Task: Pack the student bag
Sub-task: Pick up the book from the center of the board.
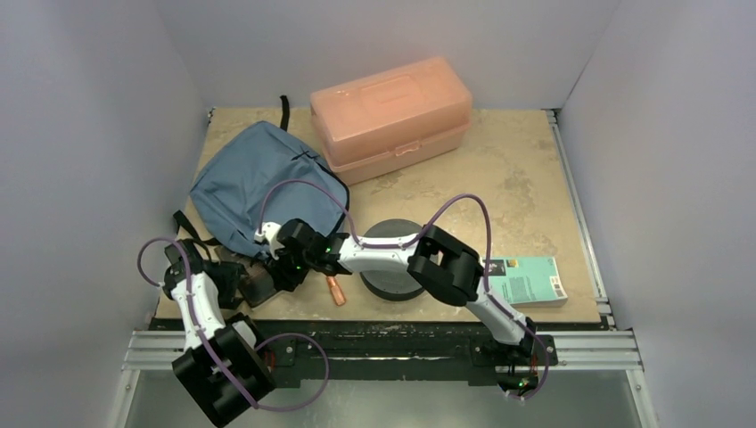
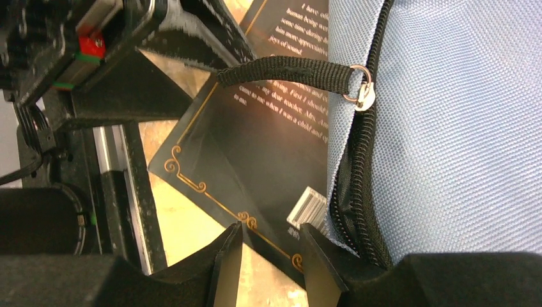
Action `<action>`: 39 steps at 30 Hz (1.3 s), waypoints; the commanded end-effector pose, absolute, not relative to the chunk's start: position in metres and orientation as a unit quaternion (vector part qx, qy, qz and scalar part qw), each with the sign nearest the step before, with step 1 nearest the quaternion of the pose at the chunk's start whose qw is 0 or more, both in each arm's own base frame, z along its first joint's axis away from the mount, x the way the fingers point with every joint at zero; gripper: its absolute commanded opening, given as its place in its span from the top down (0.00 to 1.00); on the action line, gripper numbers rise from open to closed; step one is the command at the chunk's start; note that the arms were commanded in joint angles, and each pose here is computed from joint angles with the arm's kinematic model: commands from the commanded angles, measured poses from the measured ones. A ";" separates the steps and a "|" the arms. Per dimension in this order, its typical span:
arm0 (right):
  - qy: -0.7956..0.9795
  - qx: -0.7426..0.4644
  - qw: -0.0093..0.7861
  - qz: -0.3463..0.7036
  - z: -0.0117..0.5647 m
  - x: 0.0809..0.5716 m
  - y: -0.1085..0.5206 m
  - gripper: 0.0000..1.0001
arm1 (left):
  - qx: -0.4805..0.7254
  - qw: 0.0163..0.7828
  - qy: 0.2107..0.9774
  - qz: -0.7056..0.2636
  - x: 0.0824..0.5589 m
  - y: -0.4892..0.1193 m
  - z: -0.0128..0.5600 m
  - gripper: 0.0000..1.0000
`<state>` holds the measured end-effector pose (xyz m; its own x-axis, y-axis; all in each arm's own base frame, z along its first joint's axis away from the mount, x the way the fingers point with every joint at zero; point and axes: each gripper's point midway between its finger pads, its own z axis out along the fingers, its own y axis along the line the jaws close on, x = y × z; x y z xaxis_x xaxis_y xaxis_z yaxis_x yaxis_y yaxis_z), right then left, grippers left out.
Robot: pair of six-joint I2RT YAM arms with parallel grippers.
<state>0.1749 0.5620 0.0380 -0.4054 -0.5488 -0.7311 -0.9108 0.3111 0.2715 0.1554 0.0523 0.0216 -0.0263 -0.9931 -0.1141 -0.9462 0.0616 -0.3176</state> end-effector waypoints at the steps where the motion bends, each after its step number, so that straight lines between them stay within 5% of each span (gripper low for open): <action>1: 0.773 -0.473 0.249 0.342 0.015 0.182 0.567 0.58 | -0.654 0.178 0.724 -0.128 0.178 0.044 0.036 0.41; 4: 0.775 -0.472 0.246 0.341 0.013 0.183 0.566 0.58 | -0.636 0.192 0.734 -0.143 0.185 0.040 0.045 0.52; 23: 0.792 -0.459 0.220 0.337 -0.010 0.198 0.562 0.63 | -0.601 0.236 0.742 -0.178 0.201 0.026 0.068 0.67; 30: 0.792 -0.461 0.229 0.329 -0.006 0.201 0.560 0.63 | -0.592 0.243 0.753 -0.157 0.195 0.029 0.073 0.97; 39: 0.753 -0.468 0.307 0.347 0.050 0.207 0.553 0.34 | -0.587 0.241 0.765 -0.111 0.178 0.036 0.089 1.00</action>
<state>0.2057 0.5743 0.0442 -0.4090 -0.4727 -0.7806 -0.9069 0.3050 0.2906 0.1664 0.0299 0.0581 -0.1878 -0.9667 -0.1739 -0.8818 0.2439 -0.4036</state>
